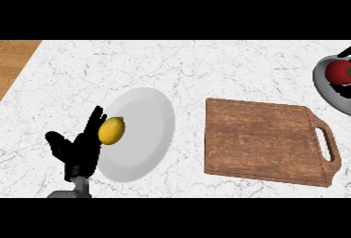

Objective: Pick the tomato from the cutting board and place it in the pan

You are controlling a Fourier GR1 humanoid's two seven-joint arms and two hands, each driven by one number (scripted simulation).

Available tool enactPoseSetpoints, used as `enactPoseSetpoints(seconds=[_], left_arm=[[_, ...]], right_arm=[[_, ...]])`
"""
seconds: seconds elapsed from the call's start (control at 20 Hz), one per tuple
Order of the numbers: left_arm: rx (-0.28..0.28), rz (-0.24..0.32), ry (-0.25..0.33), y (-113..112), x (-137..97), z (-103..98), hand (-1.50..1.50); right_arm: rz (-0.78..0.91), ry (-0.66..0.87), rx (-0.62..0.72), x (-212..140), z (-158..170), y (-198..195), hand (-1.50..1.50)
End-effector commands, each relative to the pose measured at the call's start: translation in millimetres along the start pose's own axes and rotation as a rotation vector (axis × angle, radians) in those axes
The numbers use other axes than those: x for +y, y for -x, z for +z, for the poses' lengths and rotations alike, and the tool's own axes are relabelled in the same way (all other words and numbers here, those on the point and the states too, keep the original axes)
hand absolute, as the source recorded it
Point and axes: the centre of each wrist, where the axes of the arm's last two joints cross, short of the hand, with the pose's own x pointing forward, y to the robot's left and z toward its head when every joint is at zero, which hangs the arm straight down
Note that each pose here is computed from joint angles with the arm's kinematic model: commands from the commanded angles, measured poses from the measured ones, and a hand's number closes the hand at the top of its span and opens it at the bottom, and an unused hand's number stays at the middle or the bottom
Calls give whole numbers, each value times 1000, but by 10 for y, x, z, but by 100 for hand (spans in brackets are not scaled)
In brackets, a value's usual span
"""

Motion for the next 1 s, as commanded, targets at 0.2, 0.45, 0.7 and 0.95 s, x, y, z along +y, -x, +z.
enactPoseSetpoints(seconds=[0.2, 0.45, 0.7, 0.95], left_arm=[[50, 1, 20, 131, -93, 30, 0], [35, 19, 15, 109, -126, 2, 0], [36, 4, -4, 153, -71, 30, 0], [43, 0, -18, 149, -3, 31, 0]], right_arm=[[-12, -70, 13, 240, 33, 8, -150], [-306, 7, -56, 170, -110, -100, -150], [-644, 13, -54, 73, -122, -50, -150], [-847, -36, -37, -202, -29, 155, -150]])
